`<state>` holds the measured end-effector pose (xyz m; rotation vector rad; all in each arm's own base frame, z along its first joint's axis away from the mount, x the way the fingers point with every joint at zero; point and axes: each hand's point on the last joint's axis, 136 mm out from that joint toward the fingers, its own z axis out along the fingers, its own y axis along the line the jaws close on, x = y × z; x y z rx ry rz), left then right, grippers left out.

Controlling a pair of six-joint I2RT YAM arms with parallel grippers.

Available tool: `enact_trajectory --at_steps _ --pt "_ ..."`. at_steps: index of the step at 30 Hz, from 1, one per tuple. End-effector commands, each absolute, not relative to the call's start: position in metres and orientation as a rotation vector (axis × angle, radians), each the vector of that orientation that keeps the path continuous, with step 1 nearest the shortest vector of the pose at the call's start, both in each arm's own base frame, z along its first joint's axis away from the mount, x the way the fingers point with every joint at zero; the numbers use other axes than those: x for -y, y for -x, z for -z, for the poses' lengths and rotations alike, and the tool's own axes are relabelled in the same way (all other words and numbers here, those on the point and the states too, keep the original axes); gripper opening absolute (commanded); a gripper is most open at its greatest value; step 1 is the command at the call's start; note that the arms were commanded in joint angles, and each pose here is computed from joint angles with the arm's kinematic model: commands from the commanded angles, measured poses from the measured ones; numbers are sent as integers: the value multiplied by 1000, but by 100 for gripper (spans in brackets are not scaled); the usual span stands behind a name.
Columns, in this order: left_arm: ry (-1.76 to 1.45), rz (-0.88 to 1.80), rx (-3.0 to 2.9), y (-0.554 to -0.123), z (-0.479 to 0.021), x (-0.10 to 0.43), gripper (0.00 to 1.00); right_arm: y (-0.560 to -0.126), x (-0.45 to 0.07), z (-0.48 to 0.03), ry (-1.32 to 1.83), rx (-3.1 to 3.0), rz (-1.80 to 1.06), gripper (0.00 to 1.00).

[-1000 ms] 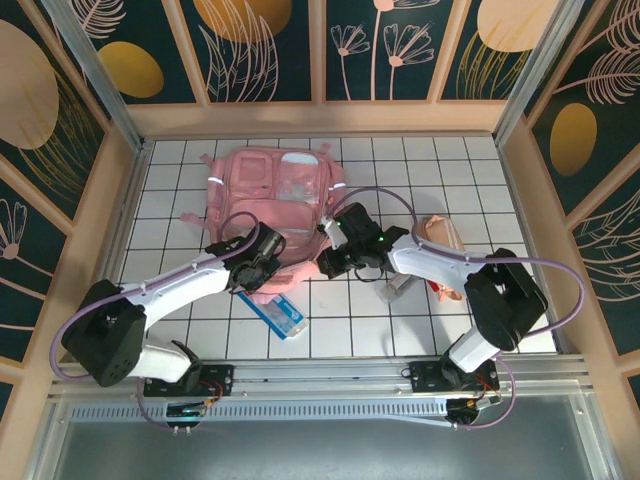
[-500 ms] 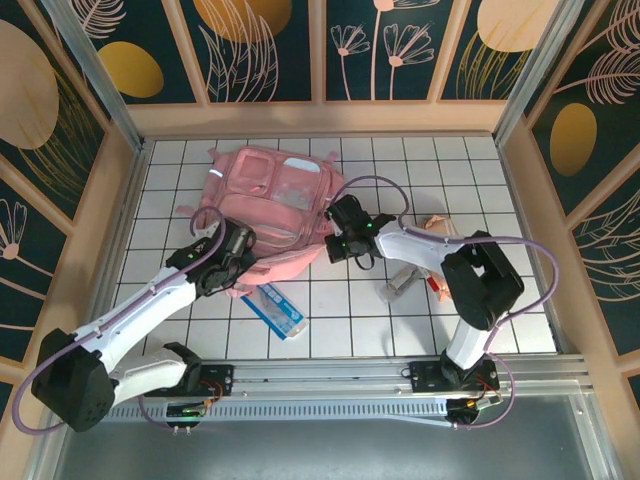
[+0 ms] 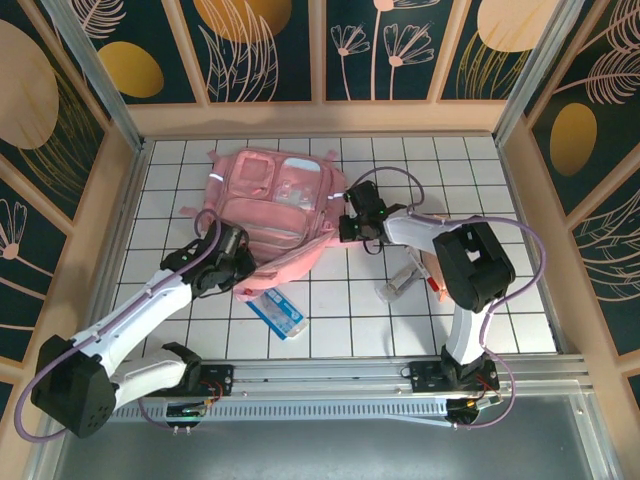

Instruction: Pack the student bag

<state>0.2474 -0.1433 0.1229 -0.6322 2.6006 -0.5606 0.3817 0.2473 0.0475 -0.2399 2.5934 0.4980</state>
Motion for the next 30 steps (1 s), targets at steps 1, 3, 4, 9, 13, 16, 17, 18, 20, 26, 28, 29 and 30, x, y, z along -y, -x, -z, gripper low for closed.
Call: enact_trajectory --at_steps 1,3,4,9,13,16,17,18,20,26,28,29,30 --pt "571 625 -2654 -231 -147 148 0 -412 -244 -81 164 -2474 -567 2" --pt "576 702 -2659 -227 -153 155 0 -407 -242 -92 171 -2451 -575 9" --pt "580 736 -2665 -224 -154 158 10 -405 -239 -99 174 -2442 -573 14" --pt "545 819 -2606 -225 -183 163 39 -392 -215 -119 187 -2424 -522 37" --pt "411 730 -2617 -235 -204 163 47 -392 -201 -140 205 -2364 -503 55" --pt "346 567 -2730 -241 -192 158 48 -392 -212 -152 343 -2309 -534 63" --pt "312 519 -2766 -245 -186 158 49 -392 -218 -155 407 -2282 -547 65" --pt "265 489 -2786 -248 -183 160 49 -391 -224 -157 479 -2250 -557 67" --pt "178 377 -2822 -257 -173 156 50 -384 -240 -158 696 -2147 -605 70" --pt "-142 57 -2887 -275 -149 151 54 -389 -248 -152 961 -1997 -532 69" --pt "-294 -45 -2858 -281 -143 156 56 -392 -249 -153 980 -2001 -527 69" --pt "-358 -84 -2845 -285 -141 159 58 -391 -249 -154 983 -2002 -526 68" --pt "-383 -110 -2839 -289 -139 159 60 -390 -248 -153 980 -2003 -526 69"
